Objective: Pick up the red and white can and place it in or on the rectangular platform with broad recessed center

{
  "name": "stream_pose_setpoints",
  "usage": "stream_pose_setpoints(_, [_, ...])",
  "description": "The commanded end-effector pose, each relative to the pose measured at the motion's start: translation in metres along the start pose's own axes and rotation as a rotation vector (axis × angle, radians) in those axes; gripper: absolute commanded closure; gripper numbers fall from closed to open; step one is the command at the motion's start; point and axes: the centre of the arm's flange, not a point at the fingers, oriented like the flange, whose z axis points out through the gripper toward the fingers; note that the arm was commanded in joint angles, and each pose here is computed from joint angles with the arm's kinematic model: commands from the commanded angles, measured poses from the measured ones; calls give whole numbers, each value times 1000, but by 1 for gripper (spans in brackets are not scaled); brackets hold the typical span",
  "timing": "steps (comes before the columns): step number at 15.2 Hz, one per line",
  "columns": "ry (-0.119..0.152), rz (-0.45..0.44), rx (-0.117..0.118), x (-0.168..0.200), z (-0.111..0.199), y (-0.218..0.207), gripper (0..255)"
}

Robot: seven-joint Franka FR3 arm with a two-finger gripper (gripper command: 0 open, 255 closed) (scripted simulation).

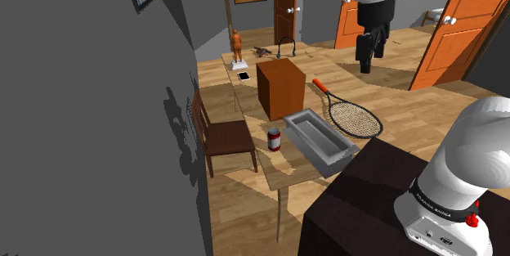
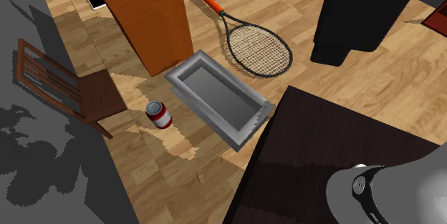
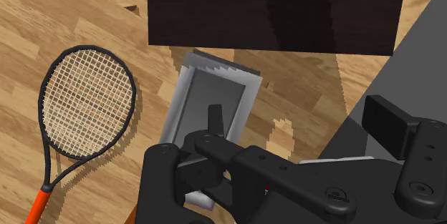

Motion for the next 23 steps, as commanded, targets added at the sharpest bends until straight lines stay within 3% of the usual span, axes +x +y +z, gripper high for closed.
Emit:
stream_pose_setpoints(1, [0,0,0,0,0,0,0])
stream_pose_setpoints(23, [103,-73,65,193,202,-3,0])
